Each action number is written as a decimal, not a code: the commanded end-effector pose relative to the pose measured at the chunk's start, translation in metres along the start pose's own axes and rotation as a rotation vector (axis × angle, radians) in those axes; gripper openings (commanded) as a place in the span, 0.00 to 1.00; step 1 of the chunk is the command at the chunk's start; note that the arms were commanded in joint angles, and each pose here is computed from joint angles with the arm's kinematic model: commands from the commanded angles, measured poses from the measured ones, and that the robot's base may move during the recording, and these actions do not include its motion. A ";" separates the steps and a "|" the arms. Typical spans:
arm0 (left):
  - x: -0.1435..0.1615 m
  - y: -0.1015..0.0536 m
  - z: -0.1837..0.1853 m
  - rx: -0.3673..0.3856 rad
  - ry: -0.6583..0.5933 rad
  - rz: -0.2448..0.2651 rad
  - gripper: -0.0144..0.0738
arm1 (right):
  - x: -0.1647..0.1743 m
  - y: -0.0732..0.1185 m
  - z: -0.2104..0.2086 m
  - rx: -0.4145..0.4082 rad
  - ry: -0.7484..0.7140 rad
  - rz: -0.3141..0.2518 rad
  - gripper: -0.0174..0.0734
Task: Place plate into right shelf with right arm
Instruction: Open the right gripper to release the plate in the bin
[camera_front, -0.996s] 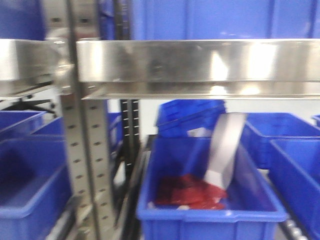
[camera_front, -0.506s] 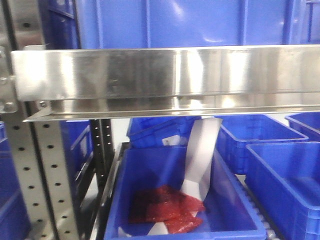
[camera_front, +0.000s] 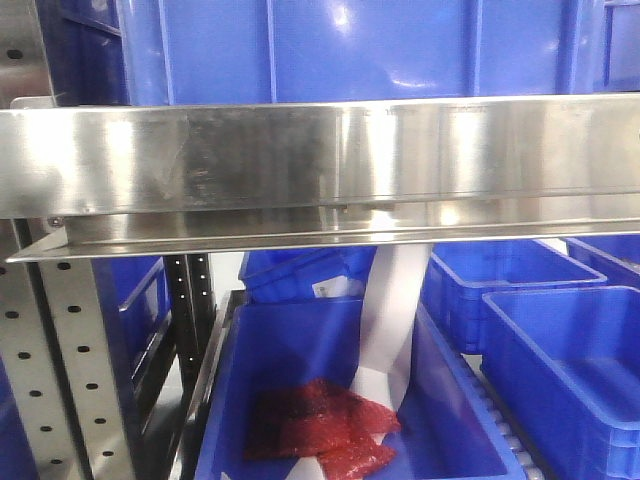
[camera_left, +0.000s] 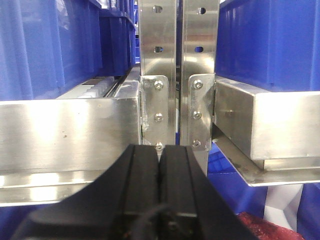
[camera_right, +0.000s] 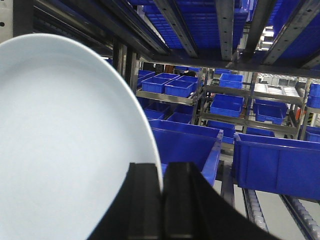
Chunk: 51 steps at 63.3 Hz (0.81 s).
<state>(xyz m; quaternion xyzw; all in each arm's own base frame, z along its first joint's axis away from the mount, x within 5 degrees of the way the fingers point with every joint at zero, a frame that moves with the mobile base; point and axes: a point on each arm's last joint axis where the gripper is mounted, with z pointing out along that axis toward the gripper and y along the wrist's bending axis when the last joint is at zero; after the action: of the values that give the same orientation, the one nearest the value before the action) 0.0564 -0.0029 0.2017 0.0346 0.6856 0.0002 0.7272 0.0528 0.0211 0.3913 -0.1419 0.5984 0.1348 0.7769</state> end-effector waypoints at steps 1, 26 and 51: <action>-0.006 0.002 -0.001 -0.023 -0.087 -0.005 0.11 | -0.019 0.001 0.000 -0.017 -0.126 -0.016 0.25; -0.006 0.002 -0.001 -0.023 -0.087 -0.005 0.11 | -0.036 0.001 0.023 -0.025 -0.089 0.091 0.25; -0.006 0.002 -0.001 -0.023 -0.087 -0.005 0.11 | -0.099 0.001 0.161 -0.012 -0.011 0.098 0.25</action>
<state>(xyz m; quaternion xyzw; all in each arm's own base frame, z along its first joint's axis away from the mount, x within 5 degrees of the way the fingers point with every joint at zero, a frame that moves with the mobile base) 0.0564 -0.0029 0.2017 0.0346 0.6856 0.0002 0.7272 0.1518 0.0691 0.5011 -0.1189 0.6304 0.1692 0.7482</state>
